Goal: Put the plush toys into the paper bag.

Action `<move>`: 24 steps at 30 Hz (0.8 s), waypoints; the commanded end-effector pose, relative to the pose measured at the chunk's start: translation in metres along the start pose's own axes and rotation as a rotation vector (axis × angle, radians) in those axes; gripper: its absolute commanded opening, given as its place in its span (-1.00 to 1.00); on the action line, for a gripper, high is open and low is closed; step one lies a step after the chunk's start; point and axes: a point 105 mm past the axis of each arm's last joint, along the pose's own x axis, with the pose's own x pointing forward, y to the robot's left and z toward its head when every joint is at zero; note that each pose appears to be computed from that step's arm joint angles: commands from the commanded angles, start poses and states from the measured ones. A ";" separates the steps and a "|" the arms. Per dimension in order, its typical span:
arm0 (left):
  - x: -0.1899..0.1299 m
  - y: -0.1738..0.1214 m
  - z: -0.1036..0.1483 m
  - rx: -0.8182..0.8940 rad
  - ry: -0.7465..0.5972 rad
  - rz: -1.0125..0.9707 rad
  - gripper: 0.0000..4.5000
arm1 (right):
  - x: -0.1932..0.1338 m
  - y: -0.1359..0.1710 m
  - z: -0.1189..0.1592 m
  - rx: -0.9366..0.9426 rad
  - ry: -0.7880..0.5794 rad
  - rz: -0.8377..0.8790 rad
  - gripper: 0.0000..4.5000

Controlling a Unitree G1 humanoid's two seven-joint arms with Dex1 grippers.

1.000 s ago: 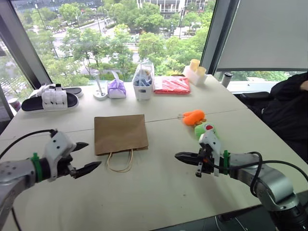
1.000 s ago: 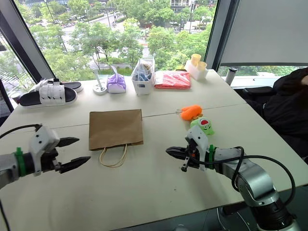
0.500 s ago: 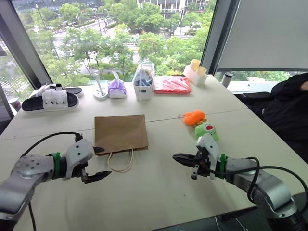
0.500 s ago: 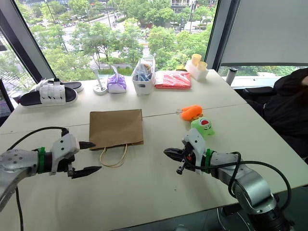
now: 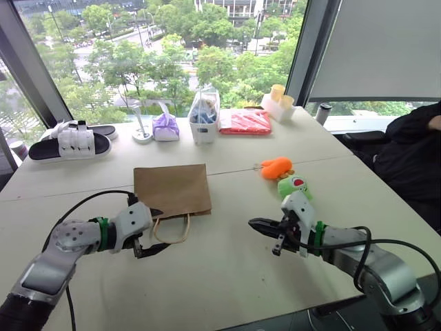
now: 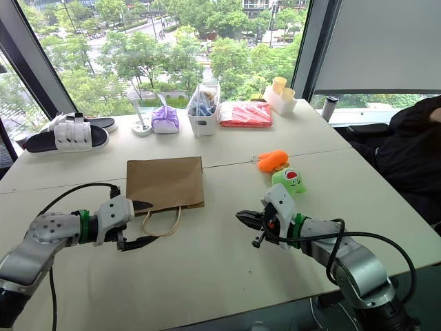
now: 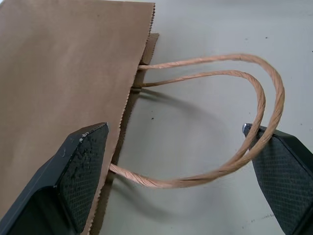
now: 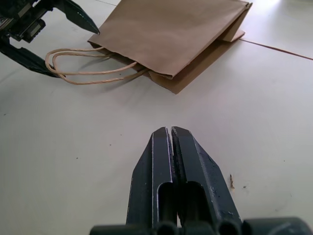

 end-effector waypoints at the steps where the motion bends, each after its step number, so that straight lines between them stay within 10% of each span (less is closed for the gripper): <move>1: -0.002 0.008 0.009 0.009 -0.037 0.027 1.00 | -0.003 0.003 0.014 -0.046 -0.056 -0.010 -0.98; 24: -0.008 0.010 0.011 -0.029 -0.040 0.030 1.00 | 0.004 0.009 0.005 -0.022 -0.046 0.004 -0.98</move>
